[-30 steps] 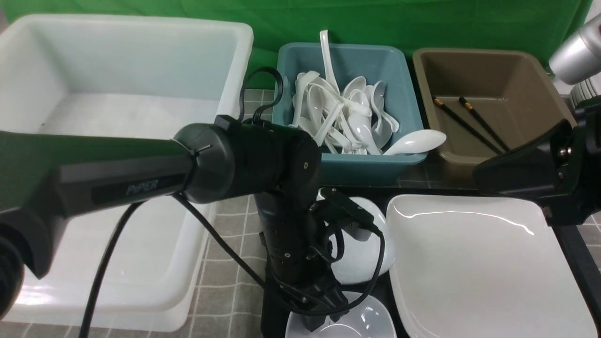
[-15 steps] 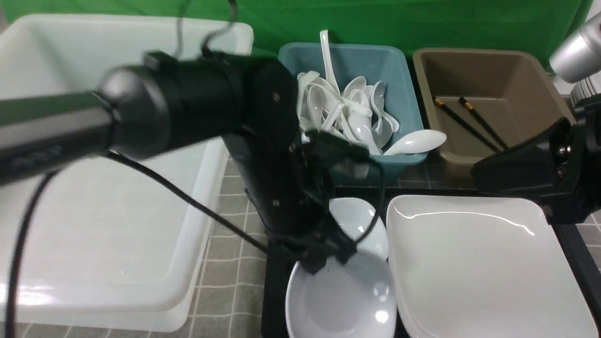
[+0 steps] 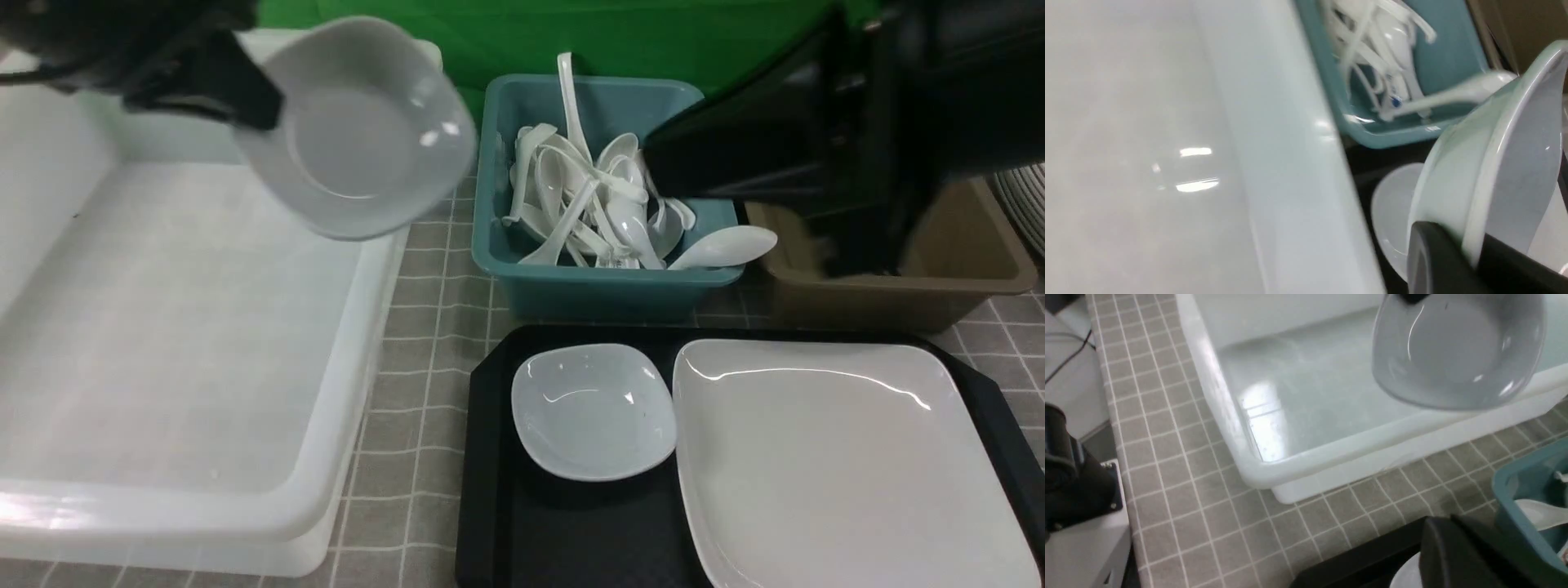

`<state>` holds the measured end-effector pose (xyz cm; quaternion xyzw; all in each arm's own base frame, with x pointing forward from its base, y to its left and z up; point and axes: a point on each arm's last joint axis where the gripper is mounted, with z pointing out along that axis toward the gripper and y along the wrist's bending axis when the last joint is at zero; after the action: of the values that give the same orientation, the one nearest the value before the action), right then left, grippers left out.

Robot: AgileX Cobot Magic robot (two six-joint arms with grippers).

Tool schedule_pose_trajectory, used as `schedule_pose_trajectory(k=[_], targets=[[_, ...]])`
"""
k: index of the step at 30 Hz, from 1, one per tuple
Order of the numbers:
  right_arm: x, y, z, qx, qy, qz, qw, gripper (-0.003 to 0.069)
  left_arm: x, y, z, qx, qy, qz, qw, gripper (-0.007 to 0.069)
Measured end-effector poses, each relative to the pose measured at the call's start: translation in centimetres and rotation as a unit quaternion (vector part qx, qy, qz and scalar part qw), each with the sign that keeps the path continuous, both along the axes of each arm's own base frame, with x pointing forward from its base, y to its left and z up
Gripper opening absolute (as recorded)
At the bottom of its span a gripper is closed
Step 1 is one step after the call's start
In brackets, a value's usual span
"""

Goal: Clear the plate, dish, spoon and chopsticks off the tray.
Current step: Use the left arm to put the small plate into the large storage box on the left

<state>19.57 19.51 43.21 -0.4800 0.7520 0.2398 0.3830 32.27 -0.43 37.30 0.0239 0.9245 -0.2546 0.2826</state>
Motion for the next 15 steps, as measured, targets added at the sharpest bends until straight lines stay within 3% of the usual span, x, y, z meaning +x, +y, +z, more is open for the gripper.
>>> schedule_pose_trajectory(k=[6, 12, 15], targets=[[1.3, 5.3, -2.0, -0.039, 0.020, 0.015, 0.999, 0.0023, -1.2, 5.9, -6.8, -0.021, 0.063, 0.110, 0.992, 0.0032], [2.3, 7.6, -3.6, -0.053, 0.039, 0.024, 0.998, 0.0023, -3.6, 5.7, -13.4, -0.029, 0.142, 0.144, 0.979, 0.0032], [2.5, 7.8, -3.8, -0.054, 0.040, 0.022, 0.998, 0.0023, -4.3, 5.5, -14.7, -0.028, 0.157, 0.153, 0.975, 0.0046]])
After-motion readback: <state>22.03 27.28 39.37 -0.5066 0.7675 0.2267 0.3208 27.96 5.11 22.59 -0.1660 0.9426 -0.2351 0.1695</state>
